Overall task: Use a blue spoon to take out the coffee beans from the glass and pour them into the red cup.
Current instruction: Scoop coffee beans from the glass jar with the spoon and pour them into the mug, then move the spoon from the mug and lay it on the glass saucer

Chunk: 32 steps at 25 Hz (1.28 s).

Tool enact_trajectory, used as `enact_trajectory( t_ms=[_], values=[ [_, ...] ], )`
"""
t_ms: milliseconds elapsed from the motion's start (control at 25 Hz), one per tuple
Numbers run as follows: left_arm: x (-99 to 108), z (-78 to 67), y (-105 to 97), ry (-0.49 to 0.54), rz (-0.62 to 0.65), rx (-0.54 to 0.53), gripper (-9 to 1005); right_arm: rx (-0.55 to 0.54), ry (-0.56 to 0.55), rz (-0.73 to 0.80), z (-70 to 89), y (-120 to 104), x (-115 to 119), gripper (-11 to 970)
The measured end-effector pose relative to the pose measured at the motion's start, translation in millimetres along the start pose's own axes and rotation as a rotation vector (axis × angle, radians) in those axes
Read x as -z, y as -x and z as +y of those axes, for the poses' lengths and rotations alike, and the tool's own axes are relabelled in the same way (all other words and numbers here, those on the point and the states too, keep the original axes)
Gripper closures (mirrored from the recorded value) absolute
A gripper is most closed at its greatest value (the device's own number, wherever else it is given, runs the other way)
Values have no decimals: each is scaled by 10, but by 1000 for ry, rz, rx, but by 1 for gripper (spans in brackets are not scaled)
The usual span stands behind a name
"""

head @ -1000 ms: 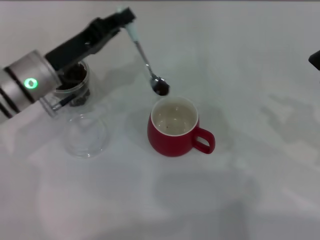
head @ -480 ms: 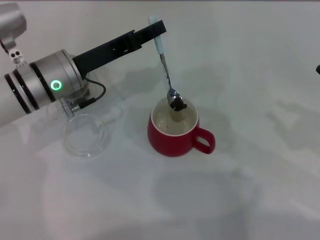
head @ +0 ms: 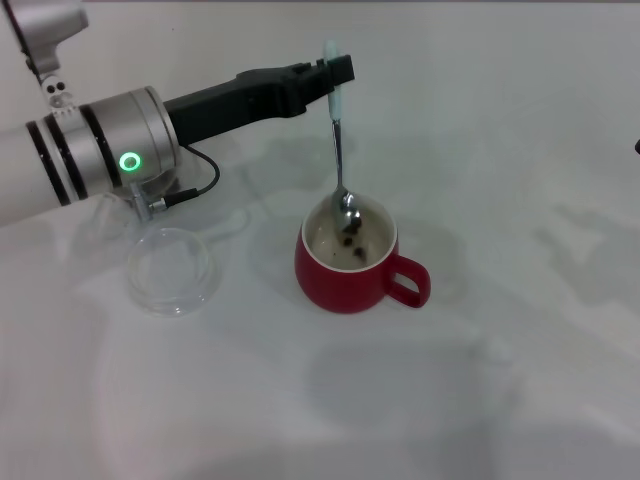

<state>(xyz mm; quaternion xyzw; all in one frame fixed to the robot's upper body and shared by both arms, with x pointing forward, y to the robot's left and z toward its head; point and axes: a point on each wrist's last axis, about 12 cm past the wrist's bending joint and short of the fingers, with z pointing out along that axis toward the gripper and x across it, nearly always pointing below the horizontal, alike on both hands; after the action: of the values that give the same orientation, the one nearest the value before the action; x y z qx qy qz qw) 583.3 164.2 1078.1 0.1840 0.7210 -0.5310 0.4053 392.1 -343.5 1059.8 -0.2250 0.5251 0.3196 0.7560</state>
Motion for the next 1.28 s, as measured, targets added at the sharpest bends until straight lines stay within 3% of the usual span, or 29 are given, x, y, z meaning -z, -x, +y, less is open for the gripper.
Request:
enact_trajectory(
  t_ms=[200, 400, 600, 1000, 1280],
  values=[
    [-50, -23, 44, -21, 43, -64, 876, -2, -5, 1, 9, -3, 10, 530],
    [11, -61, 121, -74, 19, -56, 876, -2, -11, -1, 14, -7, 10, 530],
    [364, 15, 127, -61, -84, 13, 876, -10, -13, -8, 48, -28, -8, 529],
    [1192, 152, -404, 135, -260, 124, 877, -22, -13, -16, 111, -68, -39, 527],
    [1463, 141, -680, 235, -337, 145, 877, -26, -13, -11, 106, -73, -42, 526]
  ],
)
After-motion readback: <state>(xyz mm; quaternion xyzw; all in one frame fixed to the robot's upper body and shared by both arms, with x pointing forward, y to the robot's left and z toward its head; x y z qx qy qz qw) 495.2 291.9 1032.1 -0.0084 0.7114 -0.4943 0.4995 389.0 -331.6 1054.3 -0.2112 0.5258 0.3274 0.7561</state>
